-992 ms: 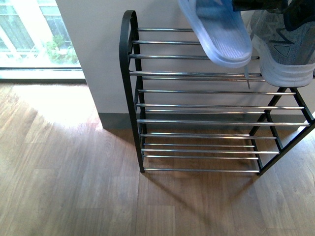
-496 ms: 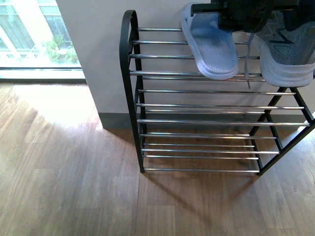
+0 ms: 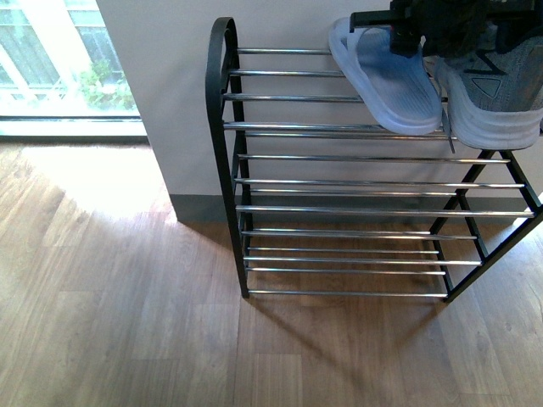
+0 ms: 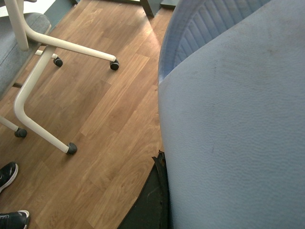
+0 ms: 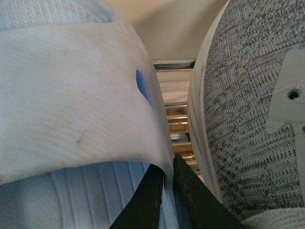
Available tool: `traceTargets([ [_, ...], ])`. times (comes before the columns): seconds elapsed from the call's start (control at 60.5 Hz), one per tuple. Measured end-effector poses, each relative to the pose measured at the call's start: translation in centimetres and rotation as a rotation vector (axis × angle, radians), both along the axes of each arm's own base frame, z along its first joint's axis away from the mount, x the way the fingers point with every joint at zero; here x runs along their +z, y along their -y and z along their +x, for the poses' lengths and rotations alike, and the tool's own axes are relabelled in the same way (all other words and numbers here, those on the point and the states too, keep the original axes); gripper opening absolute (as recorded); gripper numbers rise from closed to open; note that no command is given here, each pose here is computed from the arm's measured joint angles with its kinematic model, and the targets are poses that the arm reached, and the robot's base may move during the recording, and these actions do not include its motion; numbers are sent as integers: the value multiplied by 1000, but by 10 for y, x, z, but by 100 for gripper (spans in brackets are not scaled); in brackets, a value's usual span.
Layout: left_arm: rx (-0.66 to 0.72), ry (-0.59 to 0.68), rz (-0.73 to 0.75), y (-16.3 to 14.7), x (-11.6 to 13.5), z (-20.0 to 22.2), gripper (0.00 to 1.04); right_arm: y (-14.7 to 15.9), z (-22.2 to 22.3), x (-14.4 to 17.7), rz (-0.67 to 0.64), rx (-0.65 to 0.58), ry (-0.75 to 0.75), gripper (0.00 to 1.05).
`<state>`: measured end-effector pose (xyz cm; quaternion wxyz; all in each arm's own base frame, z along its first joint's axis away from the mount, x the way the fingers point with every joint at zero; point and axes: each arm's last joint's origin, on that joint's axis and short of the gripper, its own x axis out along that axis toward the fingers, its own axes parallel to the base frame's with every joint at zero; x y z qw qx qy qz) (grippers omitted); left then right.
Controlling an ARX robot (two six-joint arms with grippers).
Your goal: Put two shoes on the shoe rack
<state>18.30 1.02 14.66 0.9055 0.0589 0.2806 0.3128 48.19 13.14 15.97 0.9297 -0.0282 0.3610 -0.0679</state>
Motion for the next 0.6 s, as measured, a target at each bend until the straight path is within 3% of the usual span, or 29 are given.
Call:
traceTargets([
  [0.215, 0, 0, 0, 0, 0, 0, 2, 3, -18, 35, 66, 49, 49, 53],
  [0.231, 0, 0, 0, 0, 0, 0, 2, 19, -44, 68, 75, 105, 147, 74],
  [0.298, 0, 0, 0, 0, 0, 0, 2, 36, -66, 88, 21, 141, 281, 88],
  [0.364, 0, 0, 0, 0, 0, 0, 2, 55, -90, 101, 59, 134, 576, 75],
  [0.413, 0, 0, 0, 0, 0, 0, 2, 66, -110, 98, 71, 128, 707, 64],
  [0.595, 0, 0, 0, 0, 0, 0, 2, 85, -160, 63, 69, 141, 746, 36],
])
